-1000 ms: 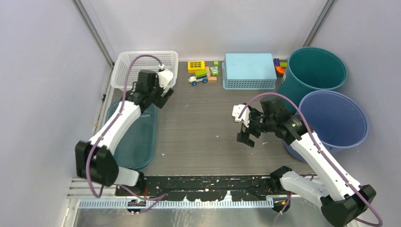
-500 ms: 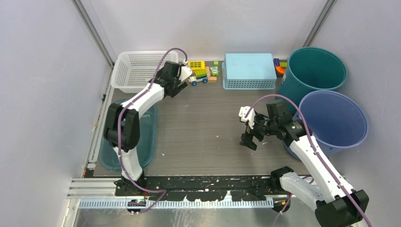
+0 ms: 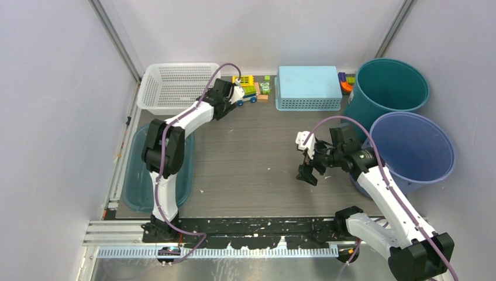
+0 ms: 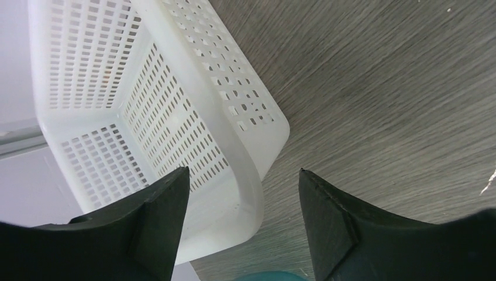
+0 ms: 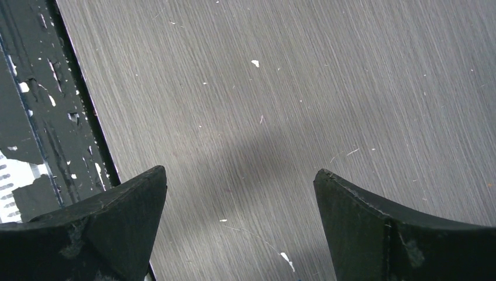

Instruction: Turn the large container upside down

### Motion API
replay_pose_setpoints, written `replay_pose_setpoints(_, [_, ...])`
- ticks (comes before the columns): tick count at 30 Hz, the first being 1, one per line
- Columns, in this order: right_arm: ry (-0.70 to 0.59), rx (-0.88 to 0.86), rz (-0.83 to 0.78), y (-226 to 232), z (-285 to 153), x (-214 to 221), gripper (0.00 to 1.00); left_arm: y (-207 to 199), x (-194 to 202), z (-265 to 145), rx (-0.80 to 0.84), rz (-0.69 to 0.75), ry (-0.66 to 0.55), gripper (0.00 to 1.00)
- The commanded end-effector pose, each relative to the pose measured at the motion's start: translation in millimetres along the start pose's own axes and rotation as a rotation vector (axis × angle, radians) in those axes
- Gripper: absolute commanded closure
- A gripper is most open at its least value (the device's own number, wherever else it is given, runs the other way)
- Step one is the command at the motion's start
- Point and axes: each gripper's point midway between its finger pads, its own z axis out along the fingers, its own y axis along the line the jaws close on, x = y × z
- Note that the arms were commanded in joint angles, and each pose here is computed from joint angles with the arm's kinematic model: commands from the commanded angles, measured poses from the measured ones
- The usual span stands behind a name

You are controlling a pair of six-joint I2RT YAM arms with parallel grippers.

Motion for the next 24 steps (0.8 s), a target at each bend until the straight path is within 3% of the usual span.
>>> replay_pose_setpoints(1, [-0.043, 0.019, -0.040, -4.1, -2.0, -8.8, 0.00, 12.9, -10.6, -1.6, -0.033, -0.013, -0.016, 0.33])
replay_pose_setpoints(4, [-0.044, 0.022, -0.040, -4.5, -2.6, -8.2, 0.00, 12.2, -10.1, -1.6, -0.029, -0.011, -0.013, 0.42])
replay_pose_setpoints(12, [-0.052, 0.021, -0.049, -3.3, -3.6, -8.5, 0.00, 4.8, -5.1, 0.1, -0.006, 0.009, 0.004, 0.54])
replay_pose_setpoints(24, [-0.065, 0.023, -0.054, -2.0, -6.0, -10.6, 0.00, 4.8, -5.7, -8.3, -0.020, 0.031, 0.001, 0.65])
